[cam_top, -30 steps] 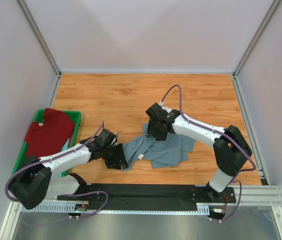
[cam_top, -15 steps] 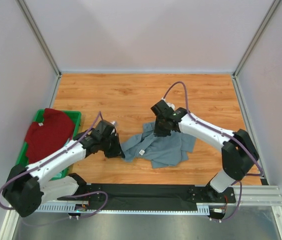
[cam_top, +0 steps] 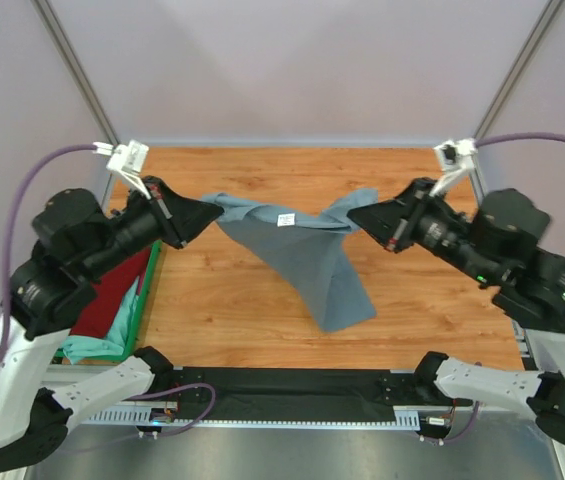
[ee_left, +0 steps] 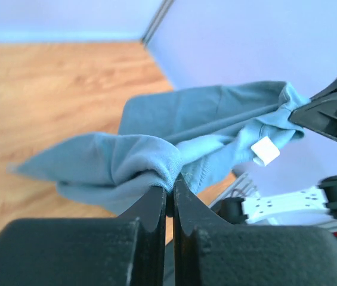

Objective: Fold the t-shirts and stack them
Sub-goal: Flatten the tshirt out

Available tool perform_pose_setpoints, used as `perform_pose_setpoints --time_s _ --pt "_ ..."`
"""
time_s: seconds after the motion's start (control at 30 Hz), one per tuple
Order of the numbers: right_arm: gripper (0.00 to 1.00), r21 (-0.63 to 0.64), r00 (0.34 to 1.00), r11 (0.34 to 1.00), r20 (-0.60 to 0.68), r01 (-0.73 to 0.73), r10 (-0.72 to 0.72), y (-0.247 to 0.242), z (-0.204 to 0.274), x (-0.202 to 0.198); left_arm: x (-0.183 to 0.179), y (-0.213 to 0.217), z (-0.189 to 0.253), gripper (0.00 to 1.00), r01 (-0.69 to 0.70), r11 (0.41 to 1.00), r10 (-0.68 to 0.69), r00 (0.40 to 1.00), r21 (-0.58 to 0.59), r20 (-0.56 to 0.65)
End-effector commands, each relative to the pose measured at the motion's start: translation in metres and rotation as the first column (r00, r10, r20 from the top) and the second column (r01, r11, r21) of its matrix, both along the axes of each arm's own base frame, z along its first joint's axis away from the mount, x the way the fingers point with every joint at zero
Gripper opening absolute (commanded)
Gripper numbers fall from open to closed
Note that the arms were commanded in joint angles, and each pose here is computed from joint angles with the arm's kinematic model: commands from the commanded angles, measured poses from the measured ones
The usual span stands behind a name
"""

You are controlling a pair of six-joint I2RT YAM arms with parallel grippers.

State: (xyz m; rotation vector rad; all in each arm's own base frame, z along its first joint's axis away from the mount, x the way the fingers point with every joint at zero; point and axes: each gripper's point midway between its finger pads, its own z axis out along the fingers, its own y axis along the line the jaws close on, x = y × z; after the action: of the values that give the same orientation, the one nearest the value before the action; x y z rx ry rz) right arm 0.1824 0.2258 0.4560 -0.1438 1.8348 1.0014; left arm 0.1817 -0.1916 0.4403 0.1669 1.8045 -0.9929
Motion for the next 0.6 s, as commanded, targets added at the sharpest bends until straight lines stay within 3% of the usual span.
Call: perform_pose_setpoints --time_s 0.0,0.2,0.37,0.43,0.57 --pt "0.00 0.106 0.995 0.992 0.073 -0.070 0.062 -0.012 0.040 -0.031 -0.025 0.005 0.051 0.00 0.088 0.996 -0.083 0.985 -0.030 0.150" --pt "0.00 0.340 0.967 0.905 0.121 -0.254 0.226 -0.030 0.083 -0.093 -0.081 0.015 0.099 0.00 0.250 0.963 -0.211 0.931 -0.100 0.298" --pt "0.00 0.410 0.897 0.797 0.211 -0.443 0.389 -0.018 0.125 -0.124 -0.123 0.039 0.143 0.00 0.299 0.938 -0.199 0.879 -0.176 0.434" --pt "0.00 0.440 0.872 0.753 0.256 -0.489 0.416 -0.002 0.148 -0.121 -0.123 0.041 0.155 0.00 0.295 0.938 -0.189 0.874 -0.179 0.447" --pt "0.00 0.470 0.842 0.702 0.366 -0.536 0.398 0.021 0.184 -0.108 -0.144 0.066 0.210 0.00 0.275 0.937 -0.105 0.810 -0.215 0.577"
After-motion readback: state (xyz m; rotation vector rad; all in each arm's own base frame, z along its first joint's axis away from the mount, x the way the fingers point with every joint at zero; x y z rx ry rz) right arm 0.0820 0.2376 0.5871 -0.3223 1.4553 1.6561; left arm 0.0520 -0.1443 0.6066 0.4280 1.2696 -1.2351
